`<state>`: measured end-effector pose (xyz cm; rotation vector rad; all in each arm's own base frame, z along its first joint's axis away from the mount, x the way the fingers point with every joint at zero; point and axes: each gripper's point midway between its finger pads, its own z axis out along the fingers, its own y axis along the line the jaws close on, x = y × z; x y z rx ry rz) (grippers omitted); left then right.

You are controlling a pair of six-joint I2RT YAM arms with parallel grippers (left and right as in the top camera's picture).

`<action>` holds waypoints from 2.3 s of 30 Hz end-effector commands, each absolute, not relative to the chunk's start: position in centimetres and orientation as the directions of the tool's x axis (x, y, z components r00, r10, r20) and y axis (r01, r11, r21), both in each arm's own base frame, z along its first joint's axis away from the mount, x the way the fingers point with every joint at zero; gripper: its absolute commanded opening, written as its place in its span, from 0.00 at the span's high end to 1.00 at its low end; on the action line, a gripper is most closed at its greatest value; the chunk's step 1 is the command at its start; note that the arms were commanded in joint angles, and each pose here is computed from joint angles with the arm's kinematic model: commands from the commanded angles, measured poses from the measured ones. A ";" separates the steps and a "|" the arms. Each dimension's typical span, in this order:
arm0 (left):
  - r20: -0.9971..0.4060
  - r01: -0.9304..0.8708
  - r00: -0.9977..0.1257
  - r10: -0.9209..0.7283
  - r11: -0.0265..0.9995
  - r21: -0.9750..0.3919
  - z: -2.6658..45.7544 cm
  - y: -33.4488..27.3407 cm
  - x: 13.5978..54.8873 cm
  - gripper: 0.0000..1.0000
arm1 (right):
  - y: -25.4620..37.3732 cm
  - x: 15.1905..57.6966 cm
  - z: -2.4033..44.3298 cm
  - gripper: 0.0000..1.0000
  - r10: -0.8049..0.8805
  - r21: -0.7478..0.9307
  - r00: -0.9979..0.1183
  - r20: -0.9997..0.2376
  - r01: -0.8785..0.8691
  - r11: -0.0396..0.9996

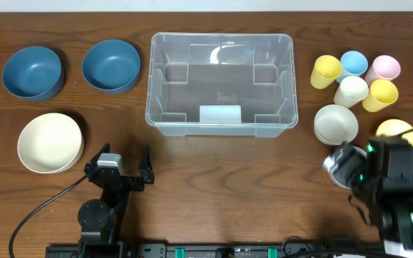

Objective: Pack container
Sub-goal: 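Move the right gripper to the small white bowl and grasp its rim, then lift the white bowl with the right gripper toward the container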

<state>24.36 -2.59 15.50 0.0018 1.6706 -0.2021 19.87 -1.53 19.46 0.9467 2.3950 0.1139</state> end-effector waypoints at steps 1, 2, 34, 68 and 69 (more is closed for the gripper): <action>-0.980 0.120 -0.158 -0.118 0.983 -0.138 14.0 -2.7 24.3 0.02 | -4.6 21.5 18.4 0.01 0.732 0.205 -0.449 -0.513 0.764 0.612; -0.980 0.120 -0.158 -0.118 0.983 -0.138 14.0 -2.7 24.3 0.02 | -4.9 22.0 17.8 0.01 0.735 0.180 -0.445 -0.512 0.781 0.598; -0.980 0.120 -0.158 -0.118 0.983 -0.138 14.0 -2.7 24.3 0.02 | -10.1 20.1 -0.1 0.60 0.877 -0.101 -0.460 -0.141 0.888 0.449; -0.980 0.120 -0.158 -0.118 0.983 -0.138 14.0 -2.7 24.3 0.02 | -6.8 19.8 12.4 0.99 0.790 0.255 -0.503 -0.351 0.760 0.598; -0.980 0.120 -0.158 -0.118 0.983 -0.138 14.0 -2.7 24.3 0.02 | -6.6 20.2 13.7 0.99 0.767 0.287 -0.509 -0.390 0.725 0.626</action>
